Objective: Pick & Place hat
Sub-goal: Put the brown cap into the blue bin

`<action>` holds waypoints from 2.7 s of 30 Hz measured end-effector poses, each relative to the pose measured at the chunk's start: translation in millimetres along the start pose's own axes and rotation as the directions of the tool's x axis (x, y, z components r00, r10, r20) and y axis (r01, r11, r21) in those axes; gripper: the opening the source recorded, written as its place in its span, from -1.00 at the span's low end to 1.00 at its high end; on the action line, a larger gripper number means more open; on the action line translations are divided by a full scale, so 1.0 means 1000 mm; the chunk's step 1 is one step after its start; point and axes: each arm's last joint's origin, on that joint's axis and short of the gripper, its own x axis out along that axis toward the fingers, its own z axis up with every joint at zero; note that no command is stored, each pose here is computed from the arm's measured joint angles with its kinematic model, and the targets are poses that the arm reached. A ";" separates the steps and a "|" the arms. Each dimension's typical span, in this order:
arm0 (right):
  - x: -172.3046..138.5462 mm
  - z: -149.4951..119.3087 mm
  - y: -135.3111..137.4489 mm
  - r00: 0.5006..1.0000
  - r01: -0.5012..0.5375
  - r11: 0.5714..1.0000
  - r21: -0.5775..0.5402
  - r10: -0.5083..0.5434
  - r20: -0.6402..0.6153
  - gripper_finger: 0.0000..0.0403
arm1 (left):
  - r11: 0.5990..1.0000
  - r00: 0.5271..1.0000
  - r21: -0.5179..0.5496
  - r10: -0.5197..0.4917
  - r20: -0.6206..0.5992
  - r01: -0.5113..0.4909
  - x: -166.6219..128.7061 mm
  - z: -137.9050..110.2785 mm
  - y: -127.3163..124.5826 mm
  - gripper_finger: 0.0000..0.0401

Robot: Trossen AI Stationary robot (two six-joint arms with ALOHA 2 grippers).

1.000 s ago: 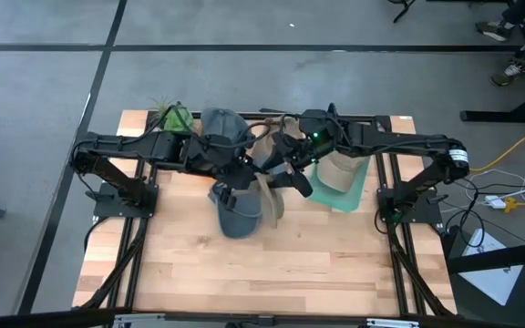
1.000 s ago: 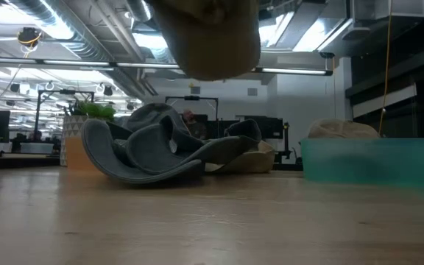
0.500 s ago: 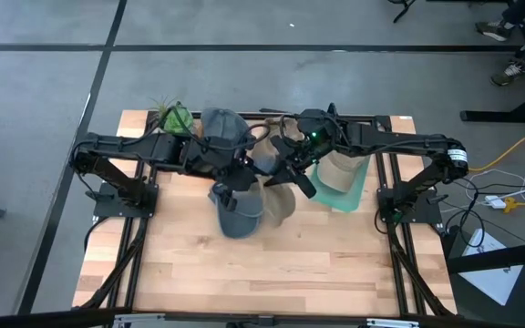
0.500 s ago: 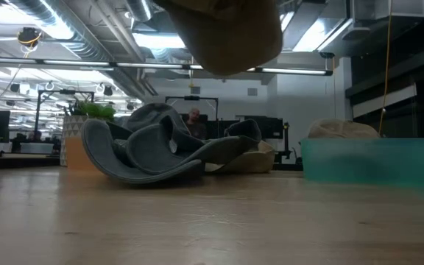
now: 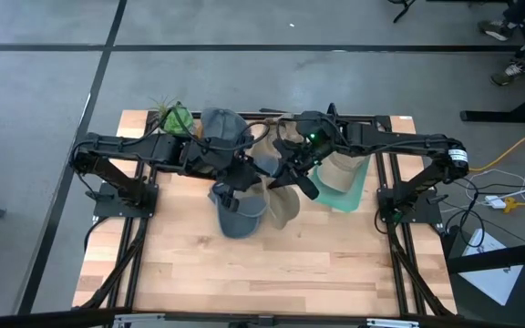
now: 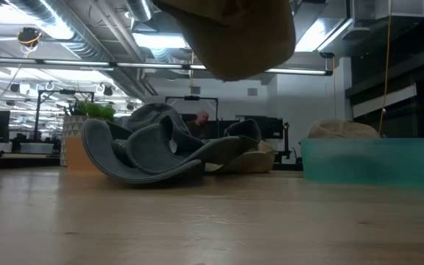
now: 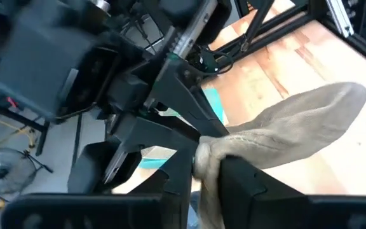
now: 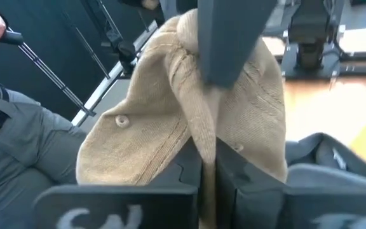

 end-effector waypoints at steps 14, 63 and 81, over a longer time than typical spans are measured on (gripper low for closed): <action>-0.029 -0.025 0.016 0.905 0.377 0.904 0.201 -0.314 -0.287 -0.87 | 0.985 0.985 -0.067 0.156 -0.070 -0.160 -0.001 -0.002 0.005 -0.35; -0.073 -0.140 0.020 0.031 0.586 -0.602 0.542 -0.652 -0.757 -0.90 | 0.992 0.856 -0.121 -0.025 -0.517 -0.043 -0.005 -0.075 0.047 -0.56; -0.099 -0.145 -0.011 -0.085 0.478 -0.718 0.505 -0.611 -0.787 -0.91 | 0.989 0.850 -0.147 -0.090 -0.519 0.015 -0.006 -0.077 0.045 -0.57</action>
